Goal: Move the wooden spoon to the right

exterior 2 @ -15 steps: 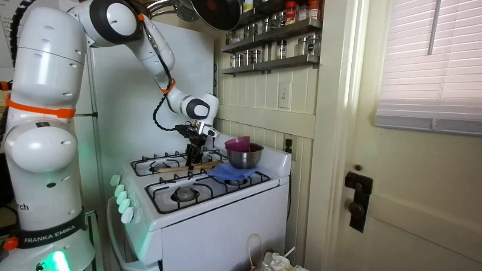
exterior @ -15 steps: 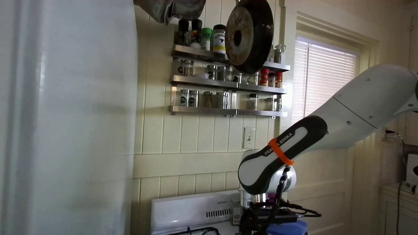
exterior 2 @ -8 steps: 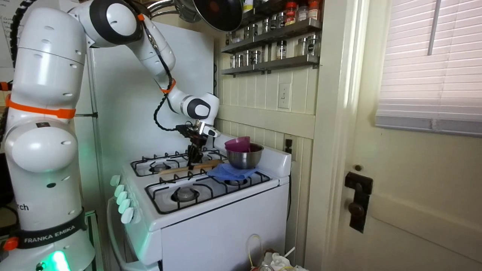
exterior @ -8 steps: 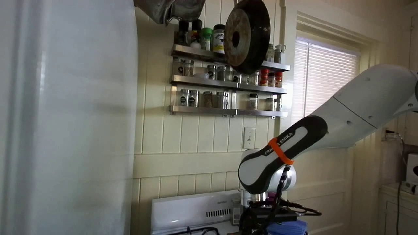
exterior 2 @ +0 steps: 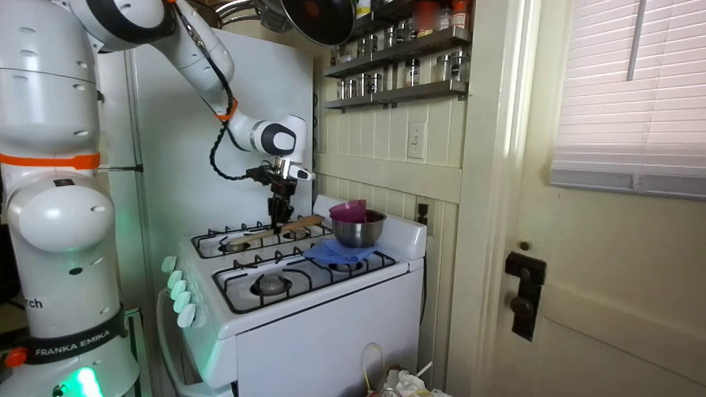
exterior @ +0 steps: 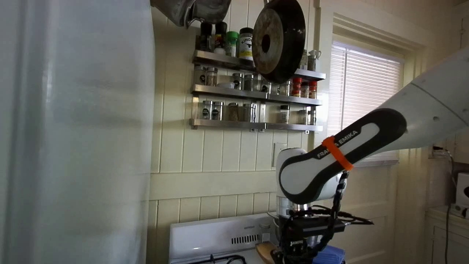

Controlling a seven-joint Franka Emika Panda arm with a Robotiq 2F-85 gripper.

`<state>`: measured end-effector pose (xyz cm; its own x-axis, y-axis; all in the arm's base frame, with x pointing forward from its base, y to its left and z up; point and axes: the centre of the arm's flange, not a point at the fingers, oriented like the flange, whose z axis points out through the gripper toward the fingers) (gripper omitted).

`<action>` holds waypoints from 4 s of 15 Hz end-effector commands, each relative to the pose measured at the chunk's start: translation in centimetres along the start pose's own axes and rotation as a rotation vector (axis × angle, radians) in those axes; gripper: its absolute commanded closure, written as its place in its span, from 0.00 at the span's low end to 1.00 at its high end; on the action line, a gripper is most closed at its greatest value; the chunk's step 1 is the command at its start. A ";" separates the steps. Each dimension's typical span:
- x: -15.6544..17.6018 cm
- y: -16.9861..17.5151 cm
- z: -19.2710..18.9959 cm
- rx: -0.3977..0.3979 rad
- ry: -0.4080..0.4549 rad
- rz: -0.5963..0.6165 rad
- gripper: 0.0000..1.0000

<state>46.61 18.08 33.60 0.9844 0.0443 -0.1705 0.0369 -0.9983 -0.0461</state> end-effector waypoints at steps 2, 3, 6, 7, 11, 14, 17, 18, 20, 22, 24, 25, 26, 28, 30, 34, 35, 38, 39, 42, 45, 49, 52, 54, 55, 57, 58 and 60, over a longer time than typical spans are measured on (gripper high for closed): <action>-5.8 2.7 -4.9 -0.074 -0.073 -0.133 0.95; -6.8 3.5 -5.7 -0.087 -0.097 -0.158 0.95; -8.8 5.7 -7.1 -0.092 -0.119 -0.160 0.95; -9.1 6.5 -7.1 -0.089 -0.121 -0.153 0.95; -11.0 9.0 -5.4 -0.057 -0.114 -0.098 0.95; -12.8 11.3 -3.8 -0.012 -0.107 0.002 0.95; -14.3 13.6 -2.8 0.064 -0.065 0.142 0.95; -14.7 14.4 -2.6 0.086 -0.056 0.184 0.95; -15.3 16.1 -2.2 0.130 -0.038 0.273 0.95; -16.1 18.3 -2.0 0.180 -0.023 0.358 0.95; -16.5 19.9 -1.6 0.233 -0.015 0.411 0.95; -15.0 18.9 -2.3 0.183 -0.055 0.355 0.78; -15.3 19.7 -2.2 0.204 -0.049 0.380 0.78; -15.6 20.2 -2.1 0.217 -0.046 0.397 0.95; -14.6 21.3 -2.2 0.222 -0.054 0.447 0.95; -13.3 23.8 -2.1 0.209 -0.073 0.529 0.95; -12.8 24.4 -1.9 0.213 -0.072 0.549 0.95; -11.0 24.9 -1.4 0.225 -0.064 0.602 0.95; -10.2 24.9 -1.4 0.218 -0.059 0.621 0.95; -8.2 25.0 -1.0 0.201 -0.049 0.669 0.95; -6.6 24.5 0.1 0.180 -0.068 0.692 0.95; -5.4 22.9 2.0 0.157 -0.106 0.708 0.95; -5.0 22.3 3.1 0.146 -0.114 0.722 0.95; -5.0 22.4 3.5 0.143 -0.123 0.731 0.95; -5.0 22.5 3.6 0.143 -0.124 0.736 0.95; -5.0 22.7 3.6 0.146 -0.126 0.749 0.95; -5.0 22.7 3.6 0.150 -0.130 0.753 0.95; -5.1 22.8 3.5 0.155 -0.137 0.757 0.53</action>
<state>41.56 -4.73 30.31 0.7204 -0.6143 -0.3221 -0.6502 -0.7597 -0.0053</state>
